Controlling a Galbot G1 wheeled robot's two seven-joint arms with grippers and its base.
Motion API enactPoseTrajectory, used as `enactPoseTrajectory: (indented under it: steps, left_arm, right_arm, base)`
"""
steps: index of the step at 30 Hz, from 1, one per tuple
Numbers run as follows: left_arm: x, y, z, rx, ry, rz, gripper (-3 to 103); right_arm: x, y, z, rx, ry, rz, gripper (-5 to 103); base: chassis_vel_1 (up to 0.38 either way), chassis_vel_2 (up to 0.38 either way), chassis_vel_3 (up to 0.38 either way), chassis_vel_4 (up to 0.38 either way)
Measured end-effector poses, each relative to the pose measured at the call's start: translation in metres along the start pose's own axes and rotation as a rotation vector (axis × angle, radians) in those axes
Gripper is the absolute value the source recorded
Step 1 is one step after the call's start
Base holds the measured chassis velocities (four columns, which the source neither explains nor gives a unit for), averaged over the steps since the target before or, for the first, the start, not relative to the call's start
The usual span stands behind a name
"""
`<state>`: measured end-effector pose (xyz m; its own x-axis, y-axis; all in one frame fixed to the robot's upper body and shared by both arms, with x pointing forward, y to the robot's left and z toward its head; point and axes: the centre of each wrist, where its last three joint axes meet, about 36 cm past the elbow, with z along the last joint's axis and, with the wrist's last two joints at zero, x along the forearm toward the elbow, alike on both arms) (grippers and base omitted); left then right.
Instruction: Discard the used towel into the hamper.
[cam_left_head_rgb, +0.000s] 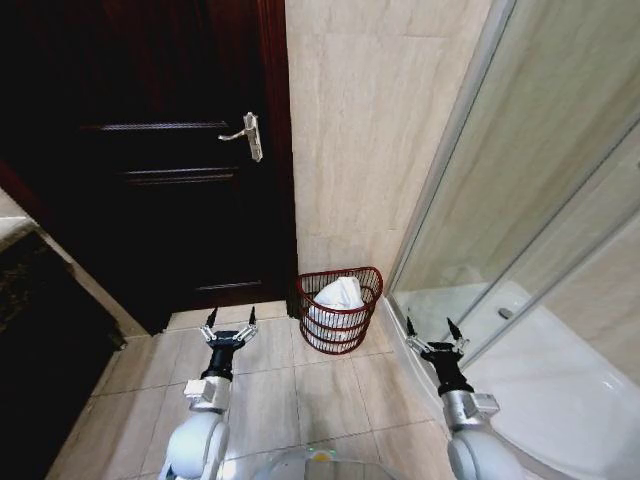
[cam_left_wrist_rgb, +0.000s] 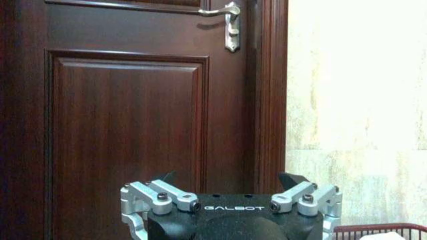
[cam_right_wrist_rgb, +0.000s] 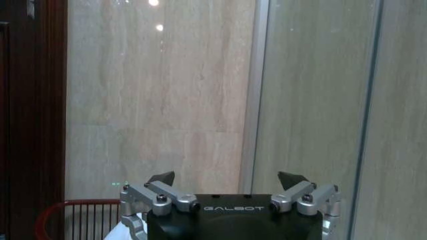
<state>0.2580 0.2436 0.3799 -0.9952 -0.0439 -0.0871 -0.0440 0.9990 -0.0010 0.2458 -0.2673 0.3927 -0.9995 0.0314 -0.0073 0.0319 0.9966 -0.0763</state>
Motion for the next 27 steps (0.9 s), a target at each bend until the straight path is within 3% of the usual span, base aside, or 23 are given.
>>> enactPoseTrajectory:
  steps: [27]
  left_arm:
    - [0.000, 0.003, 0.001, 0.000, -0.024, 0.000, 100]
  right_arm:
    - [0.003, 0.011, -0.006, -0.008, -0.002, -0.002, 100]
  base:
    - [0.056, -0.055, -0.059, 0.058]
